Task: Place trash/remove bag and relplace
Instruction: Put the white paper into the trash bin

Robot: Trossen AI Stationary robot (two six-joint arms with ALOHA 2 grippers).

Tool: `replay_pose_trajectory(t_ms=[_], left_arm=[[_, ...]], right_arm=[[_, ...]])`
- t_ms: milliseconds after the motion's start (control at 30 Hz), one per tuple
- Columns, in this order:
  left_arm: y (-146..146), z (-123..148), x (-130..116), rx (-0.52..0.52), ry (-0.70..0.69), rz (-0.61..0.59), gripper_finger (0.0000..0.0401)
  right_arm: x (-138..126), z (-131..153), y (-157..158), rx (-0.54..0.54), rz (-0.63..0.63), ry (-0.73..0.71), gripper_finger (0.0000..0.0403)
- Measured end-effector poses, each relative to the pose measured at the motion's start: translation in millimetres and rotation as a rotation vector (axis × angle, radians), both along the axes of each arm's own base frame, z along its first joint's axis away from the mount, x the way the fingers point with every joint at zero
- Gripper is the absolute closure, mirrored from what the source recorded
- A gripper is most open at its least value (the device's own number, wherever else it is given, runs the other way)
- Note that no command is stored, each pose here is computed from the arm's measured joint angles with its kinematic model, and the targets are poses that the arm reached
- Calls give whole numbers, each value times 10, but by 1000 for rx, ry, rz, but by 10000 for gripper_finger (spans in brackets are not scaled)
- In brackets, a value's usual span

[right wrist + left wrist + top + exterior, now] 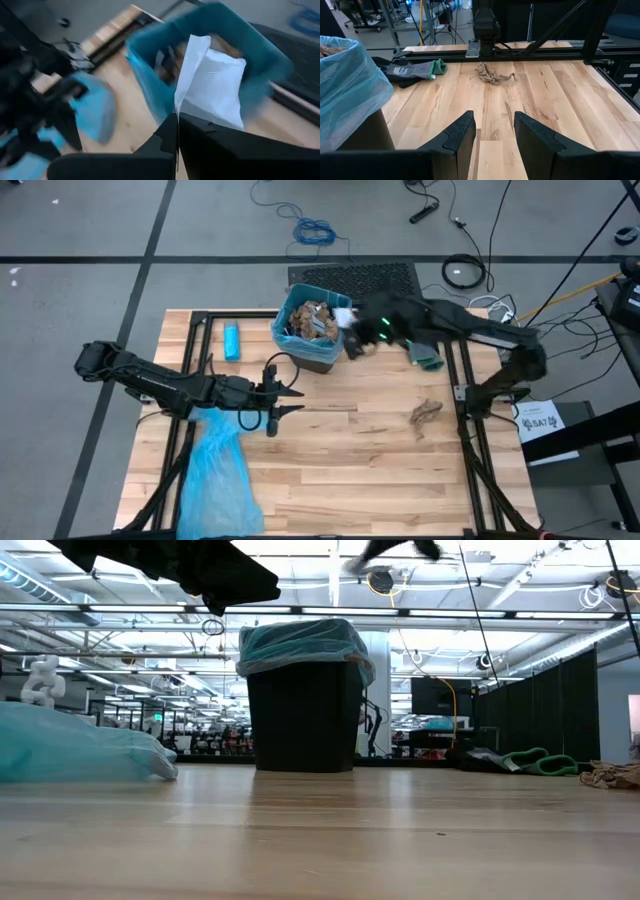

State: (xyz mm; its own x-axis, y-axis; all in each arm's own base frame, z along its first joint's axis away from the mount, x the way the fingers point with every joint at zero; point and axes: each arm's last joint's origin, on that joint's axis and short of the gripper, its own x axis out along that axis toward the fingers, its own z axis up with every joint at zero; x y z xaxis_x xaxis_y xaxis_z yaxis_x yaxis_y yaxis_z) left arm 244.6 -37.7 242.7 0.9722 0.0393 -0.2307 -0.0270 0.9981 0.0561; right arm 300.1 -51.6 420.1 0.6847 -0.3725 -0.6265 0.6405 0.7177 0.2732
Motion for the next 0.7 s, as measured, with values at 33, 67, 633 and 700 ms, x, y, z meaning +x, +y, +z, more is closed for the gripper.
replay_pose_trajectory(t_ms=[33,67,633,700], left_arm=[[0,0,0,0,0,0,260],[0,0,0,0,0,0,260],[0,-6,-1,1,6,0,260],[0,-5,-1,1,6,0,260]], right_arm=[[106,-15,-90,-5,23,-19,403],[214,-43,-181,-8,48,-36,403],[1155,-986,-1313,130,64,20,397],[1183,-1065,-1351,182,68,16,383]])
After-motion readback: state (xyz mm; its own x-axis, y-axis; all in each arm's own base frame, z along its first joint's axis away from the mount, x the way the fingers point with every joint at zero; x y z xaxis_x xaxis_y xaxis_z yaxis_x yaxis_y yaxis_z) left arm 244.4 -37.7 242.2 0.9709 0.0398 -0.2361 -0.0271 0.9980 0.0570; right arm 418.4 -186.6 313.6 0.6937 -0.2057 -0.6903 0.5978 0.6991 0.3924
